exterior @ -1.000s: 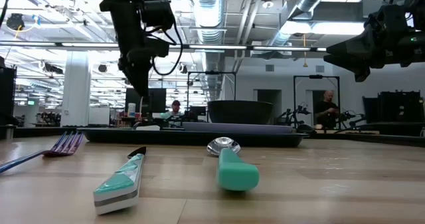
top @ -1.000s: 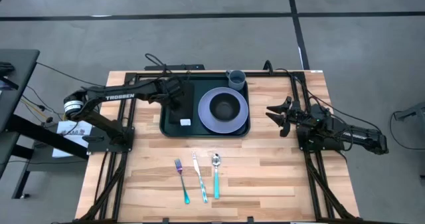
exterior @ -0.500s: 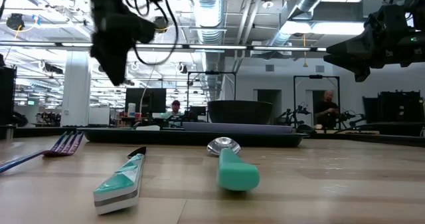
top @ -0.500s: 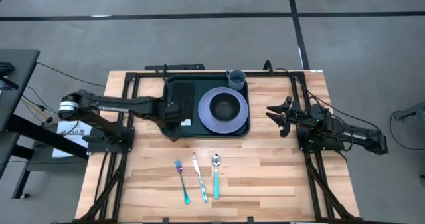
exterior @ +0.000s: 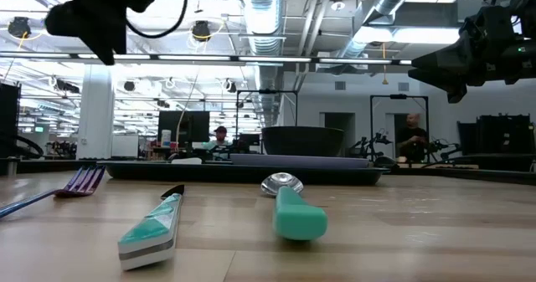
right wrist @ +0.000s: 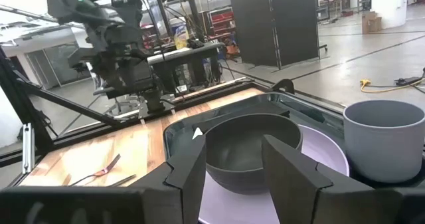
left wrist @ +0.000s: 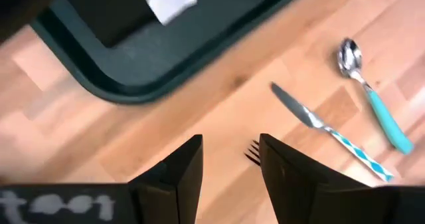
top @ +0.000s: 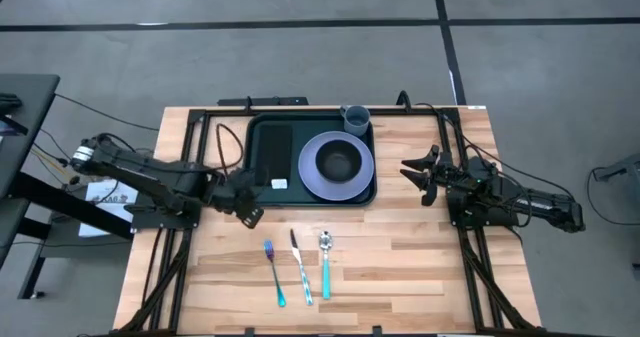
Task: Set up tray
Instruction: Put the purple fork on the black napkin
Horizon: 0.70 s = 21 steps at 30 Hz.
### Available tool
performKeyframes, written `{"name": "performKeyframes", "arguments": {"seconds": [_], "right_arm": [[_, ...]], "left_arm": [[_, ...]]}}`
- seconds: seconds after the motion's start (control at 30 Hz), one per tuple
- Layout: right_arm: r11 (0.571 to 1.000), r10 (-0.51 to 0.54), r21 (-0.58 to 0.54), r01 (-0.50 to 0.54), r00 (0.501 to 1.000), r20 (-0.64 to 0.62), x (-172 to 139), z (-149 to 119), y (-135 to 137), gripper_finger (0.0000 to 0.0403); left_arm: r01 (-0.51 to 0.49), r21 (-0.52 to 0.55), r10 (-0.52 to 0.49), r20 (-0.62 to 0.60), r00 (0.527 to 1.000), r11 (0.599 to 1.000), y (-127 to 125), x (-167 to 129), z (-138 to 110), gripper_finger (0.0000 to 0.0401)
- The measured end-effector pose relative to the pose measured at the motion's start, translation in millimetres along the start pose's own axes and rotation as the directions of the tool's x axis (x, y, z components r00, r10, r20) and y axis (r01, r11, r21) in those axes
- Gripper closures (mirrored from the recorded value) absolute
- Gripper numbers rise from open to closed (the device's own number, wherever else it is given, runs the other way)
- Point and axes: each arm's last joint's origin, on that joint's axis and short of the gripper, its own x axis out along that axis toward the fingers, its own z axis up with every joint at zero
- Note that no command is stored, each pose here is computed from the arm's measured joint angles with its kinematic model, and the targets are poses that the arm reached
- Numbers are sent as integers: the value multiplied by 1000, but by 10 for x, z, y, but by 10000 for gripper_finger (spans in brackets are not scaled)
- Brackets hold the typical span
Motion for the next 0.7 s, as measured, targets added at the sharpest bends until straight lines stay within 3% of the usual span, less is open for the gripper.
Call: {"name": "performKeyframes", "arguments": {"seconds": [0.13, 0.3, 0.5, 0.7], "right_arm": [[1000, 0, 0, 0, 1000, 0, 0, 0, 0, 264], [1000, 0, 0, 0, 1000, -1, 0, -1, 0, 266], [1000, 0, 0, 0, 1000, 0, 0, 0, 0, 264], [1000, 0, 0, 0, 1000, -1, 0, -1, 0, 266]], "left_arm": [[-17, -68, 17, 3, 1000, 998, -112, 58, -155, 266], [-13, -249, 9, -16, 1000, 968, -308, 187, -389, 266], [29, -487, -29, 8, 1000, 873, -606, 479, -640, 266], [5, -612, -24, -24, 999, 791, -833, 868, -778, 266]]}}
